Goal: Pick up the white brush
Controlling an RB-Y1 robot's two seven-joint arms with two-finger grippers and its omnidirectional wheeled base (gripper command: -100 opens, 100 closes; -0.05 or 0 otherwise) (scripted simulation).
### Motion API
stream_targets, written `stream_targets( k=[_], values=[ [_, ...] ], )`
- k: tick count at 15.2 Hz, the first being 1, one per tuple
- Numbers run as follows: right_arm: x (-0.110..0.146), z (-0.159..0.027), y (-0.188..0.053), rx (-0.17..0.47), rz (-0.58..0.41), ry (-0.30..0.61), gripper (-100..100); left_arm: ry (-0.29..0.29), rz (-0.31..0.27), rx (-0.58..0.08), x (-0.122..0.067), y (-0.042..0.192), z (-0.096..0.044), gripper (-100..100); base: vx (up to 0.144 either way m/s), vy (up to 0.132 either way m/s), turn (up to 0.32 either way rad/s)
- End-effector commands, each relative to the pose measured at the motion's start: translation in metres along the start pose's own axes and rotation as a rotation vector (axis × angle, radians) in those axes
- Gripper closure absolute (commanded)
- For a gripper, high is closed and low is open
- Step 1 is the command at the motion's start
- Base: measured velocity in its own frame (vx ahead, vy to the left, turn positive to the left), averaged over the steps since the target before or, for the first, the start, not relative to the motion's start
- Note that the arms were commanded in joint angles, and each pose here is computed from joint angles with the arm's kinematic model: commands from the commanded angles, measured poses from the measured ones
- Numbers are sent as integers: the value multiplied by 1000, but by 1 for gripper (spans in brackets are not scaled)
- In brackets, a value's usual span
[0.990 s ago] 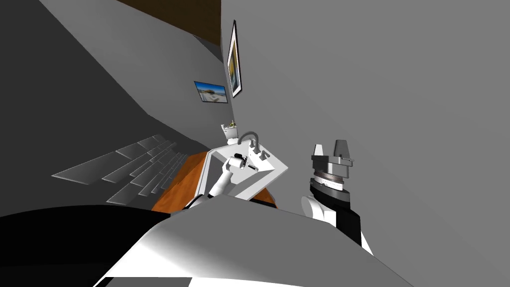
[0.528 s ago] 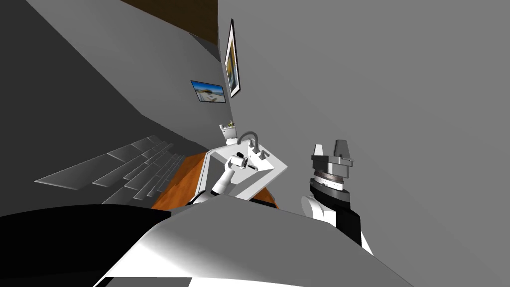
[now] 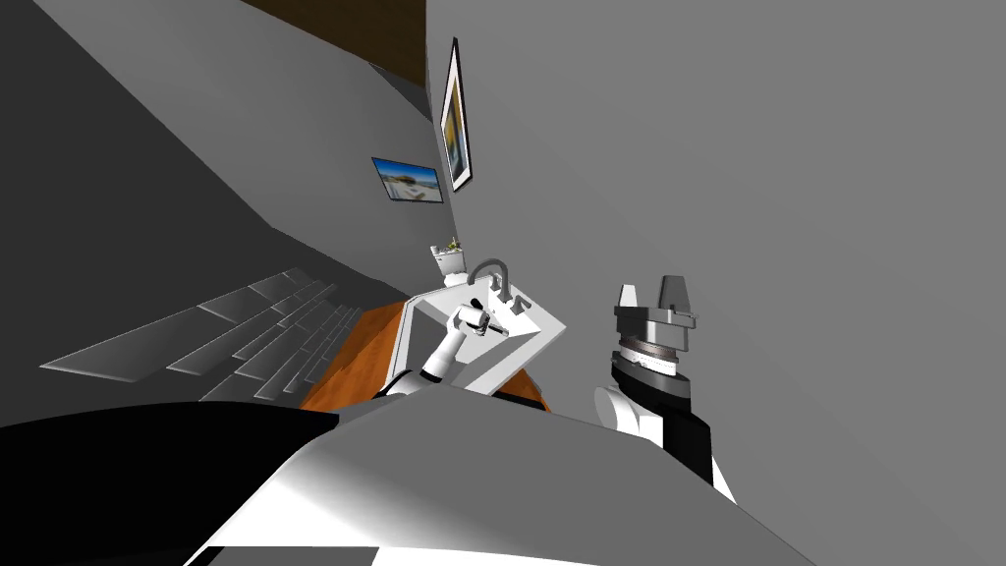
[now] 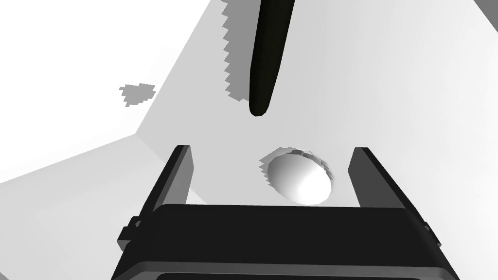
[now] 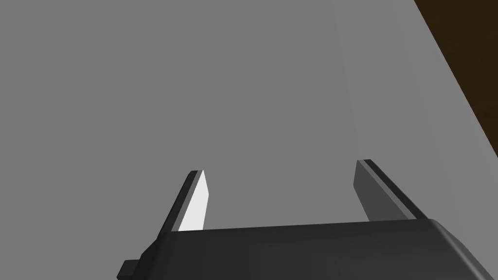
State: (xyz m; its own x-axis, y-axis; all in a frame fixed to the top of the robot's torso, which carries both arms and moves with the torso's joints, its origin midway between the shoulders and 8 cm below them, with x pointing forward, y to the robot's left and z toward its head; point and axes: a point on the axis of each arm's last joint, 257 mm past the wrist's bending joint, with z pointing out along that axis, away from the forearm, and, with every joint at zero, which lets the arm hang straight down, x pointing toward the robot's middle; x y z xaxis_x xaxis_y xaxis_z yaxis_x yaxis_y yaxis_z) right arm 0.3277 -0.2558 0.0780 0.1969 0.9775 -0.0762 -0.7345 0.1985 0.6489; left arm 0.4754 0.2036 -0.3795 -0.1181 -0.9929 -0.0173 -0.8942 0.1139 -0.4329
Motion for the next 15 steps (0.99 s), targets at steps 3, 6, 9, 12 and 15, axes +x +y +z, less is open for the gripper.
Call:
stream_targets(
  k=[3,6,9,12,15],
  values=[
    [0,0,0,0,0,0,0,0,0,-1,0,0,0,-100,3,-4,10],
    [0,0,0,0,0,0,0,8,13,-17,3,-2,5,-100,-2,-3,1],
    [0,0,0,0,0,0,0,17,29,-37,5,-4,12,-100,-5,-11,1],
    [0,0,0,0,0,0,0,24,42,-55,7,-7,16,-100,-1,-4,-1],
    [0,0,0,0,0,0,0,32,56,-76,9,-9,21,-100,0,0,0]
  ],
)
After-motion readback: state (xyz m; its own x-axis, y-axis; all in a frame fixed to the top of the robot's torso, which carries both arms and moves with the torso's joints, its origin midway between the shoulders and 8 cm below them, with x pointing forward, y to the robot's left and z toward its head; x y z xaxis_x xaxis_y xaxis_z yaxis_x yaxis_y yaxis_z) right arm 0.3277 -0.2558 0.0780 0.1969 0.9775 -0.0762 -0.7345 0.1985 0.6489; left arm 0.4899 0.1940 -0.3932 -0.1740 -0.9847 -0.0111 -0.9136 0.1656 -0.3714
